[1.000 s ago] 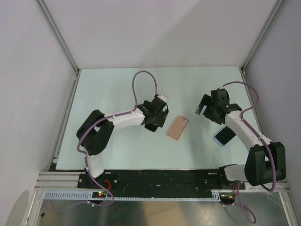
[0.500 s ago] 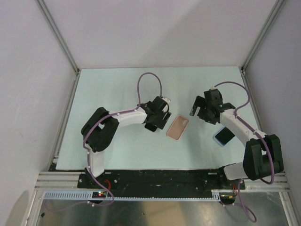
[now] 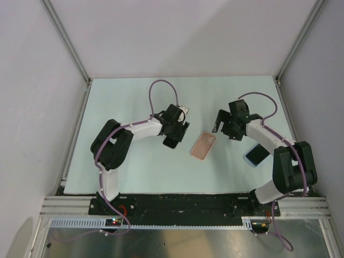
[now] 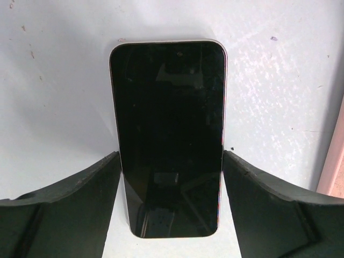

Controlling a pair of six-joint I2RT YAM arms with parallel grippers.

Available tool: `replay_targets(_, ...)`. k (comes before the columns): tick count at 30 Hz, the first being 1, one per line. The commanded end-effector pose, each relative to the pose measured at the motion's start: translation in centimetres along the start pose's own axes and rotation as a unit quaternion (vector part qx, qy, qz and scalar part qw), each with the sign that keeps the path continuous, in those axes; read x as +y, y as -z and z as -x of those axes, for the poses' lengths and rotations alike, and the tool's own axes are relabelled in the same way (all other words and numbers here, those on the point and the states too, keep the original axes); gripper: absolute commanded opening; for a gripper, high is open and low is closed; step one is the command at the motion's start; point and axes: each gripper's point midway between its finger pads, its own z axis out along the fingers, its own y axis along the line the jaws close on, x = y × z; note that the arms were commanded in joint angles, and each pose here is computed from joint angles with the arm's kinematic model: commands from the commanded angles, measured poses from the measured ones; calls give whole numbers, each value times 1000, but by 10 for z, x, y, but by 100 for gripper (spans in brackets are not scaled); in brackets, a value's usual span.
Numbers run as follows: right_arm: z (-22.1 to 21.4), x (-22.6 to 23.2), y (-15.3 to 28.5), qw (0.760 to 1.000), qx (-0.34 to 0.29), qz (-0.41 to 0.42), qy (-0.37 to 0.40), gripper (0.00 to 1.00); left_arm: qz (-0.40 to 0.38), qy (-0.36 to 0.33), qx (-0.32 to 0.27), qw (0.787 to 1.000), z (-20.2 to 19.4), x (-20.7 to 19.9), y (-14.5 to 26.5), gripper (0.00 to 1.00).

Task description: Put the phone into the phone case

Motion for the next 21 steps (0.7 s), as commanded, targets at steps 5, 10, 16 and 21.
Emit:
replay_targets(5,14,19,-5,999,-13,31,13,98,-17,0,40,999,-26,-2,-7,62)
replay_targets(10,13,18,-16,1000,-6,27,9,97,-21,19,18,999,-15,-6,11,45)
replay_targets(16,10,17,-26,1000,0,21,0,96,-26,39,1,999,-4,-14,31,34)
replay_targets(21,7,17,-32,1000,4,19,-2,96,-28,43,-8,999,1,-24,46,33)
